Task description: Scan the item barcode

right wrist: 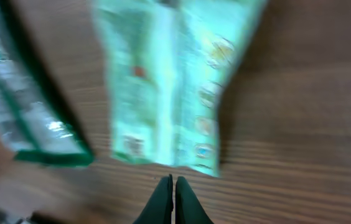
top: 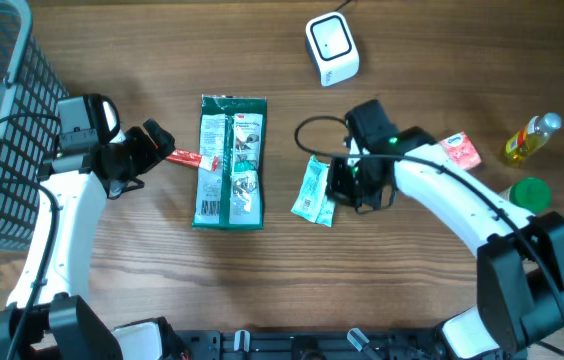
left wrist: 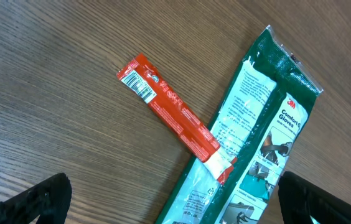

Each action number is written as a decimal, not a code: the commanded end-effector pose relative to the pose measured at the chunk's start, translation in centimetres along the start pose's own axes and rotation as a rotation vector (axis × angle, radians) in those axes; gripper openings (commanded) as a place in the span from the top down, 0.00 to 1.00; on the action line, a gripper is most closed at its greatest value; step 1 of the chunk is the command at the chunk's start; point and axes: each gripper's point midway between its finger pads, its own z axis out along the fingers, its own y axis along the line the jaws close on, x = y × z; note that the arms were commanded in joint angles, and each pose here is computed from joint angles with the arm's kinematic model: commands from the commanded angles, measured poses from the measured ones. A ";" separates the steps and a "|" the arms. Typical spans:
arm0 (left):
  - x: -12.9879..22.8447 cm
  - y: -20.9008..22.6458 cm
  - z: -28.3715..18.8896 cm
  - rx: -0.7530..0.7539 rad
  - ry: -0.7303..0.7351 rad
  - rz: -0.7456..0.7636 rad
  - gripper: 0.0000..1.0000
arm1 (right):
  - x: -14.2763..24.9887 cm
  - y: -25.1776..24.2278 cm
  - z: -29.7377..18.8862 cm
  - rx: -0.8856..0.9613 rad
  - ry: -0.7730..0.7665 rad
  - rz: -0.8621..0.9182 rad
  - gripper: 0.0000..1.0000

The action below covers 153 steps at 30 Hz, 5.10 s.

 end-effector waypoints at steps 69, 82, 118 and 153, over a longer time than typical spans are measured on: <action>-0.4 -0.4 -0.4 0.012 -0.014 -0.002 0.00 | -6.6 3.7 2.3 -0.006 -0.384 -0.083 0.96; -0.4 -0.4 -0.4 0.012 -0.014 -0.002 0.00 | -7.4 4.4 -5.0 -0.080 -0.452 -0.109 0.91; -0.4 -0.4 -0.4 0.012 -0.014 -0.002 0.00 | -5.1 1.5 -2.7 -0.074 -0.213 -0.203 0.61; -0.4 -0.4 -0.4 0.012 -0.014 -0.002 0.00 | -6.1 0.0 2.5 -0.175 -0.089 -0.257 0.52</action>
